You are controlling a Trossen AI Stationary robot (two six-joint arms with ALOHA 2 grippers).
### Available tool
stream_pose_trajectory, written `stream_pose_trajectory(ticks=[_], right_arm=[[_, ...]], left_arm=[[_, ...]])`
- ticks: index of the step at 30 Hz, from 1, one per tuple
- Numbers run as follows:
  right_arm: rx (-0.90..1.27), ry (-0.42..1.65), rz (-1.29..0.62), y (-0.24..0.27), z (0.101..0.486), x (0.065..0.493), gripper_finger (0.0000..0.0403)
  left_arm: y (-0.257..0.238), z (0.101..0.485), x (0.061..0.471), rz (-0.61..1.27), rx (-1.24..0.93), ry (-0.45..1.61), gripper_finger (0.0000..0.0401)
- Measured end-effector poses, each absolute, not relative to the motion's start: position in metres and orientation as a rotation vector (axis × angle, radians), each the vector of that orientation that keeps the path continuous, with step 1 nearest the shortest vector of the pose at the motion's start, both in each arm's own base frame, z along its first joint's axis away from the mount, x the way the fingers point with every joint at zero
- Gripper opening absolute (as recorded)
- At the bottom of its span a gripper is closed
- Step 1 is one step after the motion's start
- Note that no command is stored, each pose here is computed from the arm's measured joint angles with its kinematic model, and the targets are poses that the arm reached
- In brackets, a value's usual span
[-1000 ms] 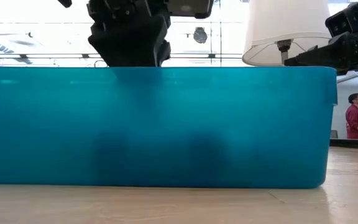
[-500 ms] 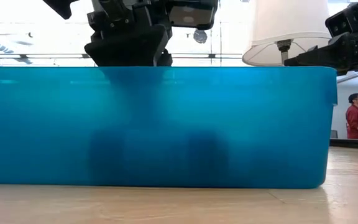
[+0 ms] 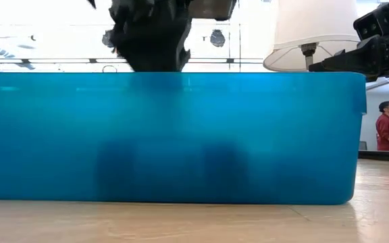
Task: Pick & Place food coloring
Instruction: Return to Home Position
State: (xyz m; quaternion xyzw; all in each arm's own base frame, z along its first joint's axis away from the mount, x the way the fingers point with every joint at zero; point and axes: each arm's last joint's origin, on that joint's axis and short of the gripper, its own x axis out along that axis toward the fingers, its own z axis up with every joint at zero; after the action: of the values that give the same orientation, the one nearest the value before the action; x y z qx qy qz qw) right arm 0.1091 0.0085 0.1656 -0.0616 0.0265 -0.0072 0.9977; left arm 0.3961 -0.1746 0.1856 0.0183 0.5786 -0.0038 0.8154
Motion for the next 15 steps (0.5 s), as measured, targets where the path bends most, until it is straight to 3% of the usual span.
stream_pose_trajectory(ticks=[8, 15], right_arm=[[-0.123, 0.053, -0.014, 0.009, 0.166, 0.109, 0.0162], [-0.123, 0.053, -0.015, 0.008, 0.166, 0.109, 0.0160]], left_arm=[[-0.164, 0.250, 0.382, -0.034, -0.002, 1.082, 0.0106], [-0.174, 0.324, 0.338, -0.043, 0.164, 0.827, 0.0106]])
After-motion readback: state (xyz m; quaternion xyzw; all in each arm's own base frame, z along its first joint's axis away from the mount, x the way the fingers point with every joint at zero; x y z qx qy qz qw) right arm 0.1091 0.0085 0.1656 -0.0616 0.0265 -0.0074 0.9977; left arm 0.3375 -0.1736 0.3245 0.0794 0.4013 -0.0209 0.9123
